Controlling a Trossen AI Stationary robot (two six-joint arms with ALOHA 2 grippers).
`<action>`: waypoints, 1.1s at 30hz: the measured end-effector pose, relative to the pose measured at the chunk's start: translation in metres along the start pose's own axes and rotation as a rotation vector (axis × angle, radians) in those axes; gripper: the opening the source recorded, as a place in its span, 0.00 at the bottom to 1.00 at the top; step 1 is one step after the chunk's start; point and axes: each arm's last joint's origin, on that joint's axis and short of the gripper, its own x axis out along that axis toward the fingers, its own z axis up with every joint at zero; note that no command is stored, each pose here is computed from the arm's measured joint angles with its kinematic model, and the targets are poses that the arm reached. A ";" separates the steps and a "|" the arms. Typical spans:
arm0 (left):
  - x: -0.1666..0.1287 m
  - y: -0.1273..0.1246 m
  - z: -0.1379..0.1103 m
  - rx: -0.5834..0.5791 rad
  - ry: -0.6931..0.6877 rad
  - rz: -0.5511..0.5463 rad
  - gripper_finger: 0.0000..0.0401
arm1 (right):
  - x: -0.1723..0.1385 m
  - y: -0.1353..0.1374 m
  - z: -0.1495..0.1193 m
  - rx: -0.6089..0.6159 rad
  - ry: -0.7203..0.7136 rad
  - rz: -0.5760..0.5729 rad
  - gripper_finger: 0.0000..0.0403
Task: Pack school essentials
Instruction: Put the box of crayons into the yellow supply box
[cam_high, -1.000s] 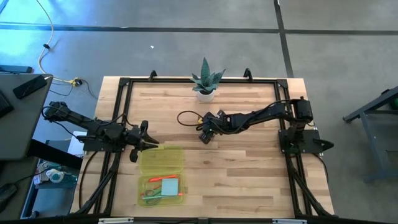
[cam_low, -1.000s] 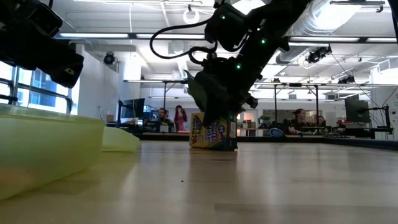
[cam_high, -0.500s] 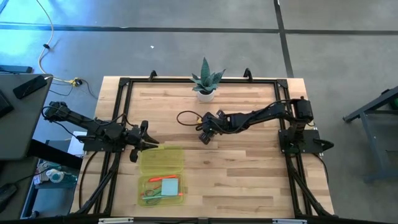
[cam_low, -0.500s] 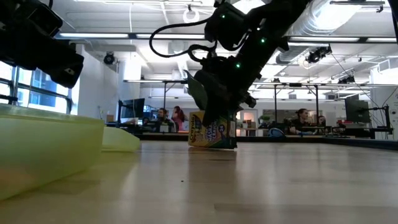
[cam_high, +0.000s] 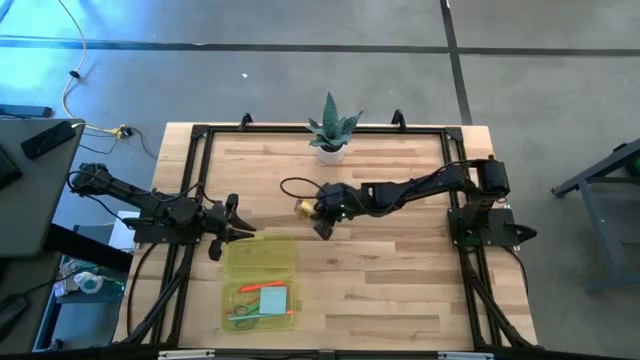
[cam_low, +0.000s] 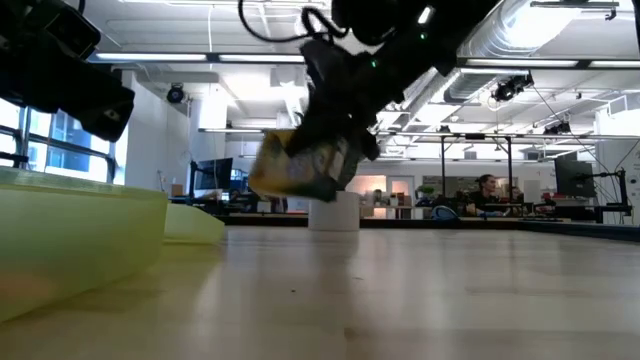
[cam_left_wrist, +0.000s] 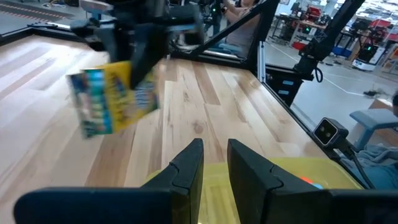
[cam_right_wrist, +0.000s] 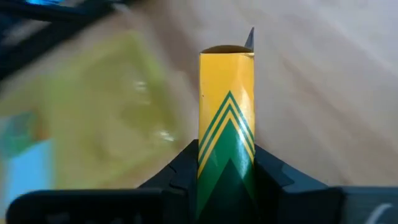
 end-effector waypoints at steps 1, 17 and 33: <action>0.000 0.000 0.000 0.000 -0.001 0.000 0.16 | 0.000 0.005 0.000 -0.001 -0.006 0.043 0.21; 0.000 0.001 0.000 0.000 -0.006 0.027 0.16 | -0.017 0.088 -0.010 -0.009 -0.193 0.459 0.21; 0.000 0.002 0.000 0.000 -0.010 0.051 0.16 | 0.011 0.146 0.008 -0.114 -0.120 0.566 0.21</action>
